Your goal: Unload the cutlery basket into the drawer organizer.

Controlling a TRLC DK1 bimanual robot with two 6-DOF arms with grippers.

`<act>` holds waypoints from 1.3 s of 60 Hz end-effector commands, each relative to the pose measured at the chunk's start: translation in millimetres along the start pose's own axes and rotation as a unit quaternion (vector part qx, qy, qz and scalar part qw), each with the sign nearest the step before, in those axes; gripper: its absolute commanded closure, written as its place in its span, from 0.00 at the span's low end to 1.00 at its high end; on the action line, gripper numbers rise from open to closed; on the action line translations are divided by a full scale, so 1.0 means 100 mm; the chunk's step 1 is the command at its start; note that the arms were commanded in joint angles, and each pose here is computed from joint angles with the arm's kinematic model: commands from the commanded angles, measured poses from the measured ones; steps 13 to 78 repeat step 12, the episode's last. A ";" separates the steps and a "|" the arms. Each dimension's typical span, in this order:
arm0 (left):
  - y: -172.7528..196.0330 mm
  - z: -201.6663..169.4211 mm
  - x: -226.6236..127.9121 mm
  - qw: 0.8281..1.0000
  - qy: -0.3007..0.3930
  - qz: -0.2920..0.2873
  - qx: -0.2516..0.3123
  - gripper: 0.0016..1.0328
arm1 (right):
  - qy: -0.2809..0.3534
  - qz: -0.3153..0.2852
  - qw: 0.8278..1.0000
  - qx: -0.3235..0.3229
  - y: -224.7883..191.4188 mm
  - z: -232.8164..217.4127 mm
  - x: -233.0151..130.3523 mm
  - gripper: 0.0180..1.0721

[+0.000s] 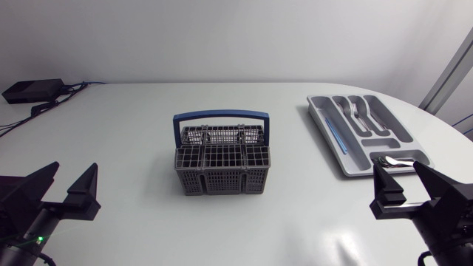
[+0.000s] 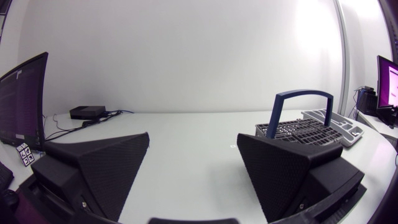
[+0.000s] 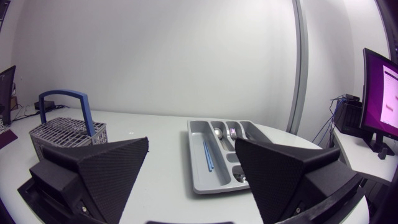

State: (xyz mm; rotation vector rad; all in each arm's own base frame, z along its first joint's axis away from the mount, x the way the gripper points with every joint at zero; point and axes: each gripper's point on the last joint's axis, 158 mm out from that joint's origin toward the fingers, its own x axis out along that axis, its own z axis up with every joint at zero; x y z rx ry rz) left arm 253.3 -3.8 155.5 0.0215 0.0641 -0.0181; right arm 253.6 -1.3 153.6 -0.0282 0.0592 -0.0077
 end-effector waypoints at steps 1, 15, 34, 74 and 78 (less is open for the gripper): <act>0.00 -0.05 0.01 1.000 -0.002 0.000 -0.011 0.04 | -0.001 -0.001 1.000 0.014 0.00 -0.04 0.01 0.05; 0.00 -0.05 0.01 1.000 -0.002 0.000 -0.011 0.04 | -0.001 -0.001 1.000 0.014 0.00 -0.04 0.01 0.05; 0.00 -0.05 0.01 1.000 -0.002 0.000 -0.011 0.04 | -0.001 -0.001 1.000 0.014 0.00 -0.04 0.01 0.05; 0.00 -0.05 0.01 1.000 -0.002 0.000 -0.011 0.04 | -0.001 -0.001 1.000 0.014 0.00 -0.04 0.01 0.05; 0.00 -0.05 0.01 1.000 -0.002 0.000 -0.011 0.04 | -0.001 -0.001 1.000 0.014 0.00 -0.04 0.01 0.05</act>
